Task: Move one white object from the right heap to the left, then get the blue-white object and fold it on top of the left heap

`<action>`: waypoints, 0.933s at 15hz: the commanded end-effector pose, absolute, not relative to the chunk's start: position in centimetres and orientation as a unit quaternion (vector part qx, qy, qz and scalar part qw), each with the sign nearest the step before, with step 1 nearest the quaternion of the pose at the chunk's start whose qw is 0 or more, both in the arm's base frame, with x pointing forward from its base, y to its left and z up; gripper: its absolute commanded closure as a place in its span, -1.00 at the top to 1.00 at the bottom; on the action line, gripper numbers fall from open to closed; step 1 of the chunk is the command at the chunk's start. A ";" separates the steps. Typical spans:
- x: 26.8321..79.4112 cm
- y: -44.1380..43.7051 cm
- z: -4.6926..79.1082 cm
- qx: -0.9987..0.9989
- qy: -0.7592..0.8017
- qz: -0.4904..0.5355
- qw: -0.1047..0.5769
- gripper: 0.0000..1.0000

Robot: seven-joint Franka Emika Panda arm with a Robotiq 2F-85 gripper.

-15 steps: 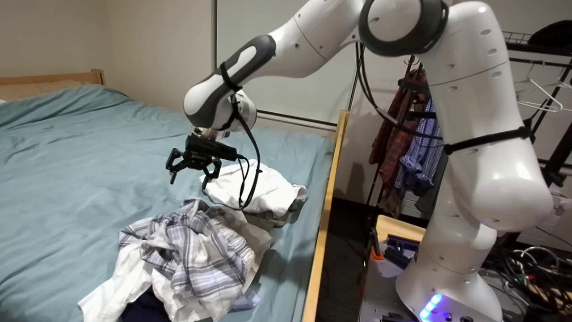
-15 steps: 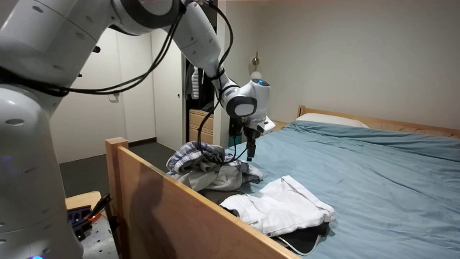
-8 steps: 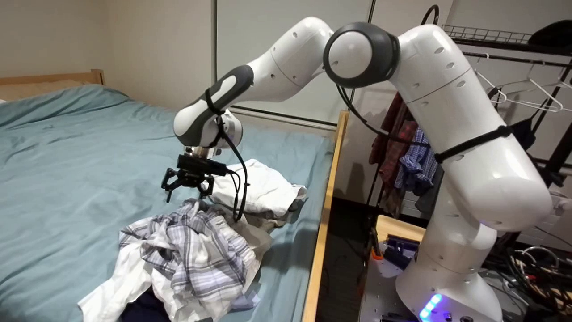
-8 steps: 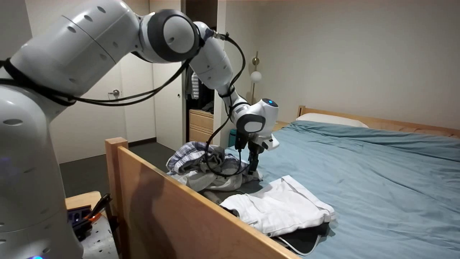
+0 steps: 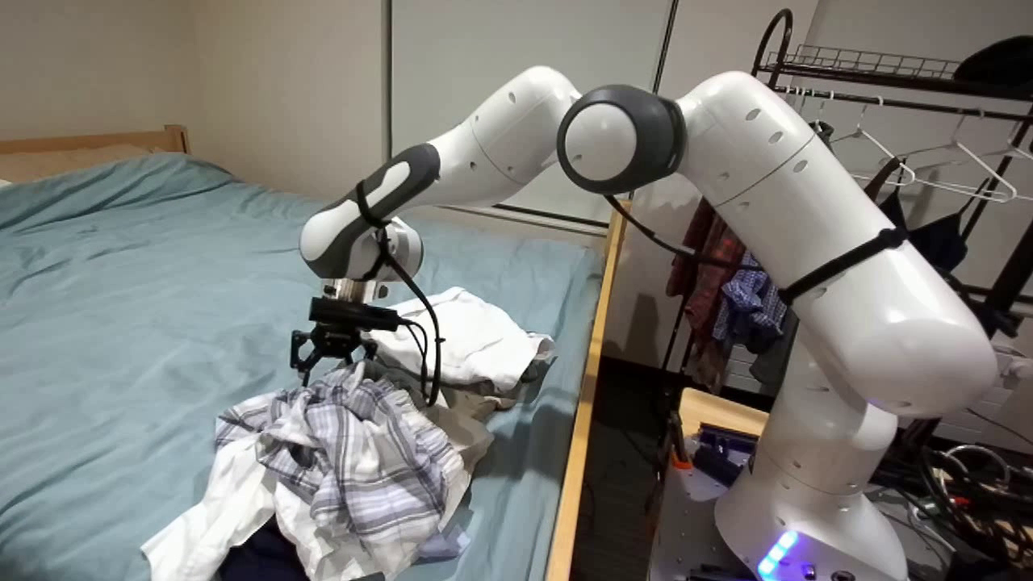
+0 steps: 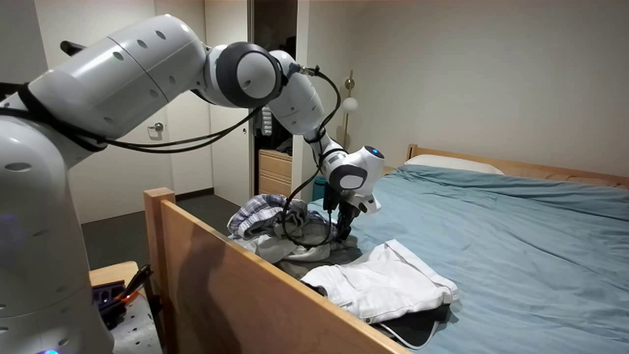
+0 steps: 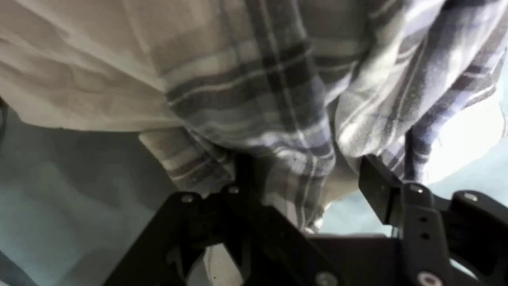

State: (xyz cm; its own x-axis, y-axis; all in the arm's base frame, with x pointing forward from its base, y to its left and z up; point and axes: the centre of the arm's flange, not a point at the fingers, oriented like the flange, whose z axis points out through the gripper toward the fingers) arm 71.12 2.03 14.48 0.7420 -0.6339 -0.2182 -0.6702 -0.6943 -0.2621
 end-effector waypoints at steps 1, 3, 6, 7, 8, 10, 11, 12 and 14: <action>71.1 2.8 15.3 -0.917 0.356 0.057 0.171 -0.21; 70.1 3.1 16.2 -0.917 0.354 0.048 0.175 -0.48; 67.7 3.2 19.1 -0.917 0.361 -0.007 0.170 -0.85; 66.6 3.3 20.4 -0.918 0.353 -0.033 0.175 -0.96; 65.3 3.7 22.1 -0.920 0.347 -0.062 0.173 -1.00; 64.0 4.9 24.4 -0.924 0.325 -0.108 0.168 -1.00; 63.3 5.6 25.6 -0.927 0.312 -0.125 0.164 -1.00; 62.4 6.5 26.7 -0.933 0.290 -0.139 0.160 -1.00; 60.1 8.6 28.8 -0.942 0.251 -0.165 0.148 -1.00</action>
State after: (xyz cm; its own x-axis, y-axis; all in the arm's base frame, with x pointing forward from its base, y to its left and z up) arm 66.34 6.64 25.31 0.7809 -0.6079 0.1437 -0.5215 -0.7610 -0.3859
